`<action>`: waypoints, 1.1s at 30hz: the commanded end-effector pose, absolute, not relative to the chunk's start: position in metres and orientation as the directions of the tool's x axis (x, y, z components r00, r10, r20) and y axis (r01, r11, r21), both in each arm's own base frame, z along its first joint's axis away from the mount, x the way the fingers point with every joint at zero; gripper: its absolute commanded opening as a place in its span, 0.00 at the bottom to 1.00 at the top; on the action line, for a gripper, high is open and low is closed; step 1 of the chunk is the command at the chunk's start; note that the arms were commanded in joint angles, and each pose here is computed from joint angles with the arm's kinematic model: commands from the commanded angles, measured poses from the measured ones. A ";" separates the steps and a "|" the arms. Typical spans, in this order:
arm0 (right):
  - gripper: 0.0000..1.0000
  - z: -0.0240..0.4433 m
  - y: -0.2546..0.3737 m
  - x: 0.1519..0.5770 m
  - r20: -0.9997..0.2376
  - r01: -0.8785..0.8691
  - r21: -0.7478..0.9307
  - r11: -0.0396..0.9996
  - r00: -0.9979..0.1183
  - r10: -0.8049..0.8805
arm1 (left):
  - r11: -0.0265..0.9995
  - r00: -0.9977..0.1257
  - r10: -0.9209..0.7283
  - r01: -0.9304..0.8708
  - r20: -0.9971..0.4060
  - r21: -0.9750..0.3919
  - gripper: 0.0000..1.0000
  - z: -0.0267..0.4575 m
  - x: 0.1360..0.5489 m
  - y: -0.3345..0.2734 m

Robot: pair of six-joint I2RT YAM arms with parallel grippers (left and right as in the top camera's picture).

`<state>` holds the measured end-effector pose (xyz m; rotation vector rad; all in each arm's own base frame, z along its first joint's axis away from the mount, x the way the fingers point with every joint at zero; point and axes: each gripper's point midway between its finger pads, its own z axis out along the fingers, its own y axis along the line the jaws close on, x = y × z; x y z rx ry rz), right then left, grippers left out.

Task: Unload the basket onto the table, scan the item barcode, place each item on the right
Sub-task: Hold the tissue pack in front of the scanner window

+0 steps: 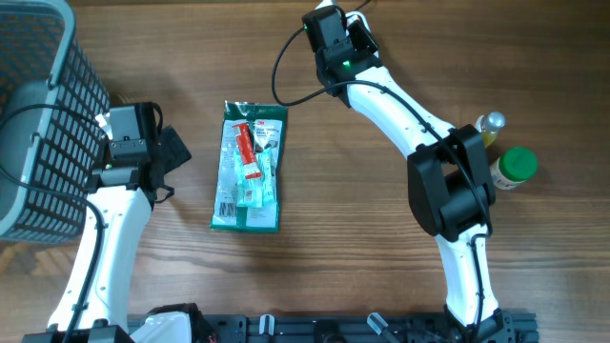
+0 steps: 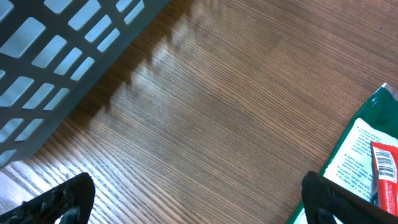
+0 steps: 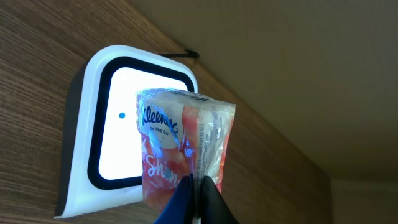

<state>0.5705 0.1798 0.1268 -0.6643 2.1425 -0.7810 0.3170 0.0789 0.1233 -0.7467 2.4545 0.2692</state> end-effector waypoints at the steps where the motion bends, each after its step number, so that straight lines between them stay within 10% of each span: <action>1: 0.05 0.118 0.183 0.572 -0.462 -0.233 -0.692 0.683 -0.584 -0.667 | 0.823 -0.694 -0.455 -0.568 -0.559 0.035 1.00 0.121 0.316 0.081; 33: 0.05 0.107 0.176 0.580 -0.437 -0.250 -0.718 0.649 -0.564 -0.701 | 0.823 -0.694 -0.455 -0.568 -0.559 0.035 1.00 0.121 0.316 0.081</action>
